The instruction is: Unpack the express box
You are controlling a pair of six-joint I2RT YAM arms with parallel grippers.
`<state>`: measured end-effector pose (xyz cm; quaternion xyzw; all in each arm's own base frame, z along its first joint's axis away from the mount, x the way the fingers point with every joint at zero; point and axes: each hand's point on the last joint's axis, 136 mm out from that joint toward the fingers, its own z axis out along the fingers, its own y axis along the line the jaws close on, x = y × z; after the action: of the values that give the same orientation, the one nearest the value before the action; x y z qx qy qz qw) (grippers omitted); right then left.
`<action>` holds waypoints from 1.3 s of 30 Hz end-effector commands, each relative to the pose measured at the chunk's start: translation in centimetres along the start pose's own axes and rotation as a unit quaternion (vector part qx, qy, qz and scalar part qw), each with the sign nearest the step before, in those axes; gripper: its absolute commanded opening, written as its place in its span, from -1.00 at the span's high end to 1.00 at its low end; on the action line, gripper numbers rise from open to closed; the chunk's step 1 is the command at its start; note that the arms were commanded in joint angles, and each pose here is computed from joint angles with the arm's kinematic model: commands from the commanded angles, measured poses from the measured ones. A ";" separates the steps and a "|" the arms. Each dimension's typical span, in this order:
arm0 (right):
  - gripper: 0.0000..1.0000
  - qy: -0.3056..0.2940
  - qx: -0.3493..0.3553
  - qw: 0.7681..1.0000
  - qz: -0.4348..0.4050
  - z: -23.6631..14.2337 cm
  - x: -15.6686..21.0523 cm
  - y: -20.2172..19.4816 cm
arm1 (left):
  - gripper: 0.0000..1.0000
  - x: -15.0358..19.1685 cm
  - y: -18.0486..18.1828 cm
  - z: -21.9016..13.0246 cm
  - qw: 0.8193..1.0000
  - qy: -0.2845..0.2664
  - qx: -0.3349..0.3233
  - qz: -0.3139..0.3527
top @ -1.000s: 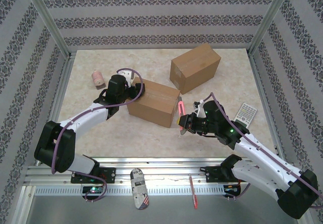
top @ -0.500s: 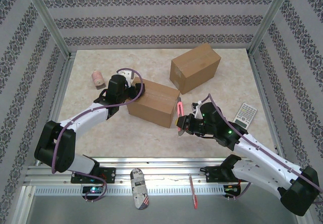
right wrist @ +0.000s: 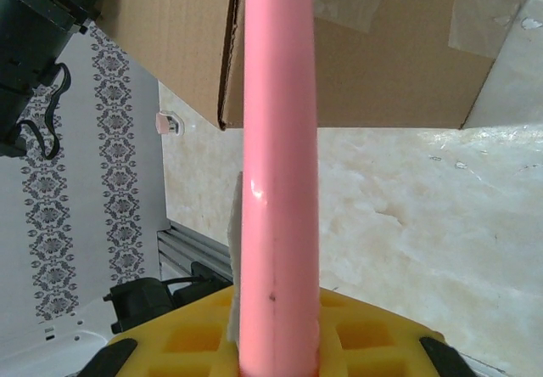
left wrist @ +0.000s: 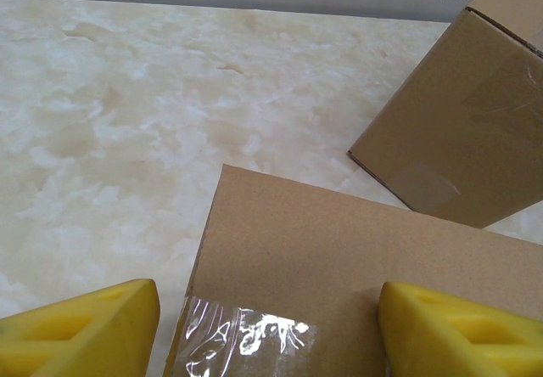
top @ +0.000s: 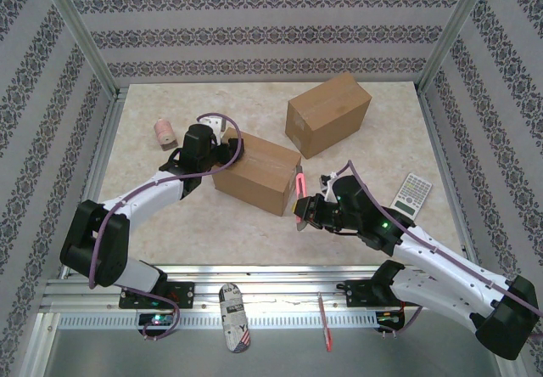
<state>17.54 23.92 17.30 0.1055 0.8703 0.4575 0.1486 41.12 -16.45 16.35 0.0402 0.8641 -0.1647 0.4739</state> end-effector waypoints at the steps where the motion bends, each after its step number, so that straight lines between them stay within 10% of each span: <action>1: 1.00 0.037 -0.002 0.999 0.002 0.2 1.7 -0.2 | -0.36 13.1 4.6 -0.1 0.973 0.211 -0.091 0.003; 39: 1.00 0.081 -0.043 0.996 -0.019 0.0 4.4 2.7 | -0.34 15.6 5.7 -0.4 0.959 0.258 -0.116 -0.001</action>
<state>16.44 25.07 17.44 0.0988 0.8695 0.4641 0.1372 41.38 -16.52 15.71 0.0371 0.8710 -0.1580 0.4638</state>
